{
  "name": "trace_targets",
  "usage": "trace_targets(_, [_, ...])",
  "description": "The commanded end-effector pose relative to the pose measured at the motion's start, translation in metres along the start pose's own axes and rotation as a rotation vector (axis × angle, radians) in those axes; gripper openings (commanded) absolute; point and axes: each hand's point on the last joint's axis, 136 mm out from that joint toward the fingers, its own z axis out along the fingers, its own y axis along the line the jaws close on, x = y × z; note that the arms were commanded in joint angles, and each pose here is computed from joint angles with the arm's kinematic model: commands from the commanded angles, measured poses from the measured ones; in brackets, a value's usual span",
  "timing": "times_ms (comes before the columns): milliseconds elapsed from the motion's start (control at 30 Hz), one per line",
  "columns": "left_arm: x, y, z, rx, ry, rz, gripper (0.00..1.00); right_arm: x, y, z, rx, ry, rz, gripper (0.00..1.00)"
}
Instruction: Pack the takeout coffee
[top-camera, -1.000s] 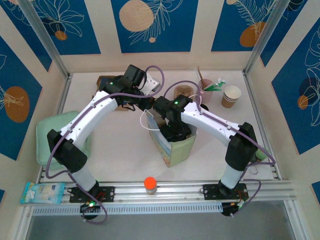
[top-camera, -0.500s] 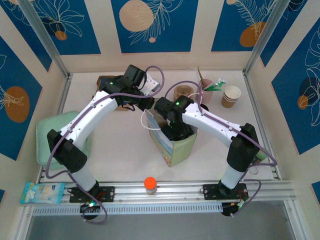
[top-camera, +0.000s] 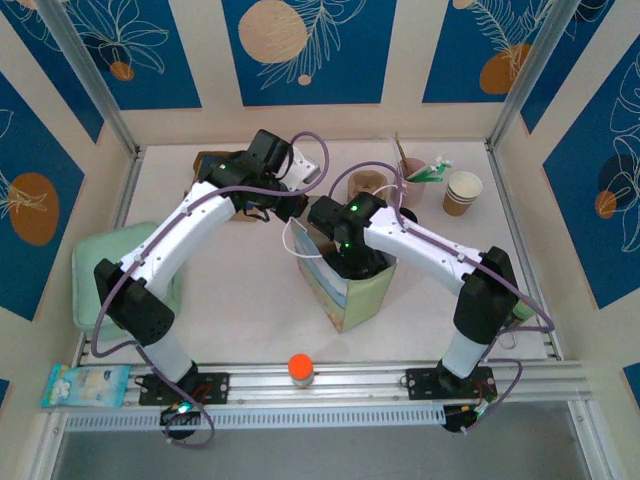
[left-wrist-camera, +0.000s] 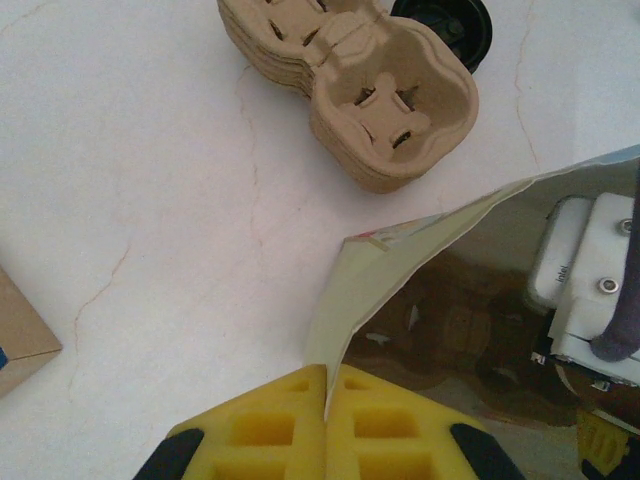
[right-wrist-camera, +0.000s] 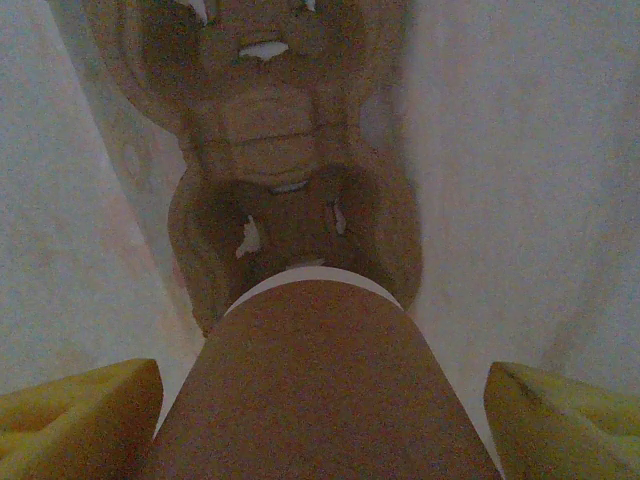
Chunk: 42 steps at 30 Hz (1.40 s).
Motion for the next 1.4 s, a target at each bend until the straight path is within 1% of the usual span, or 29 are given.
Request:
trace_targets(0, [0.004,0.002,-0.006,-0.026,0.025,0.016,0.06,0.009,-0.004,-0.004,0.011,0.009,0.009,0.34])
trace_targets(333, [0.005,0.003,-0.005,-0.030,0.025,0.018,0.06,0.009,0.005,0.002,-0.029,0.020,0.002,0.34])
trace_targets(1367, [0.004,0.003,-0.006,-0.032,0.021,0.021,0.06,0.008,0.007,0.004,-0.037,0.023,-0.003,0.34])
